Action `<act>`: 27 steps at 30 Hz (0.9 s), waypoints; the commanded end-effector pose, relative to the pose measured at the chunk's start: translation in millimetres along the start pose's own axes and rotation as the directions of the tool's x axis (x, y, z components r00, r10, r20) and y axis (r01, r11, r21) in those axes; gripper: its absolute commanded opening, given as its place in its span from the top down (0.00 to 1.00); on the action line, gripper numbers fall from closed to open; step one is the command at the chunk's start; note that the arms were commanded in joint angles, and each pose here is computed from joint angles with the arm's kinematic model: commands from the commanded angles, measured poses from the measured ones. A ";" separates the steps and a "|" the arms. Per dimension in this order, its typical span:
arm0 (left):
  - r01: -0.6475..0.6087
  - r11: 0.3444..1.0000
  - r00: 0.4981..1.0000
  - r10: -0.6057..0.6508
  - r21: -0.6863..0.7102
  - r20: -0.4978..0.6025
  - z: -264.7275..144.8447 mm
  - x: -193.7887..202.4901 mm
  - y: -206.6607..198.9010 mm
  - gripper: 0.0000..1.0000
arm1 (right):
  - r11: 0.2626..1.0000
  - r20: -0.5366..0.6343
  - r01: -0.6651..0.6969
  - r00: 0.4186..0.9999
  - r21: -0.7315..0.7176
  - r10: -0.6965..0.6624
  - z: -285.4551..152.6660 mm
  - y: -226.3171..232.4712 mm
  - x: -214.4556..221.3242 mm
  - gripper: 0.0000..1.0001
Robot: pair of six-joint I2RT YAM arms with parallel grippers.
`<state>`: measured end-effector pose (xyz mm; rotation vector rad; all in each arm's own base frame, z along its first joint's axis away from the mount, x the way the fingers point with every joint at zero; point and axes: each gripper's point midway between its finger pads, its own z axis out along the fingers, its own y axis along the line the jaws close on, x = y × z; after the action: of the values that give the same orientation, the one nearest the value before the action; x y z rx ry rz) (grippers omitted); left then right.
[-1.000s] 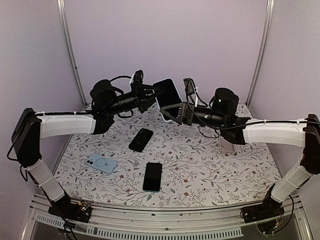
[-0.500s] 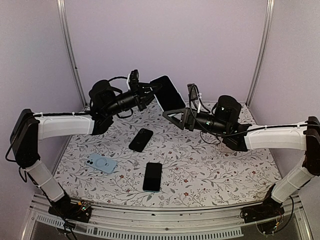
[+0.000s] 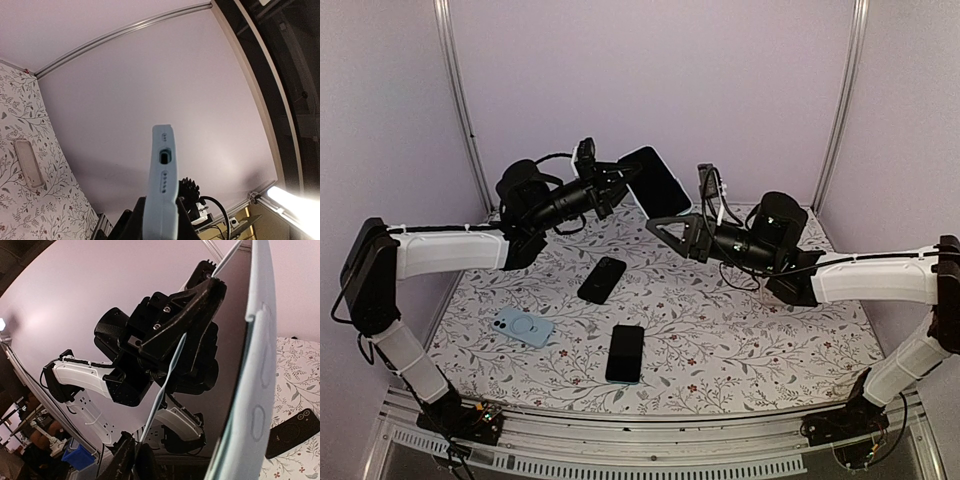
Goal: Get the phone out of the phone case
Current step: Remove the corner of the phone case from the bottom left corner of the phone case.
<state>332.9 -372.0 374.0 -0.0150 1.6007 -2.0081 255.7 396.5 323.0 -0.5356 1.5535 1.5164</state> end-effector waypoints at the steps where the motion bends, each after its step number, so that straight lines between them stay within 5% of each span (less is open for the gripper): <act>1: 0.010 0.988 1.000 -0.007 0.152 -0.019 -0.3 0.6 -51.7 1.00 | 0.989 0.023 0.051 0.998 0.140 -0.054 -8.3 -25.5 -3.2 0.66; 13: 0.176 0.969 0.983 -0.163 0.176 -0.088 -5.5 5.1 -68.0 1.00 | 0.778 -0.130 0.376 0.923 0.504 -0.361 -32.2 -105.6 4.9 0.63; 27: 0.149 0.956 0.987 -0.130 0.252 -0.090 -11.4 2.0 -91.1 1.00 | 0.858 -0.114 0.222 0.975 0.463 -0.191 -34.4 -126.5 19.0 0.46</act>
<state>349.8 -364.5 363.9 -0.2398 1.6643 -2.0831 281.6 388.2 319.6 -0.6174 1.4515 1.1412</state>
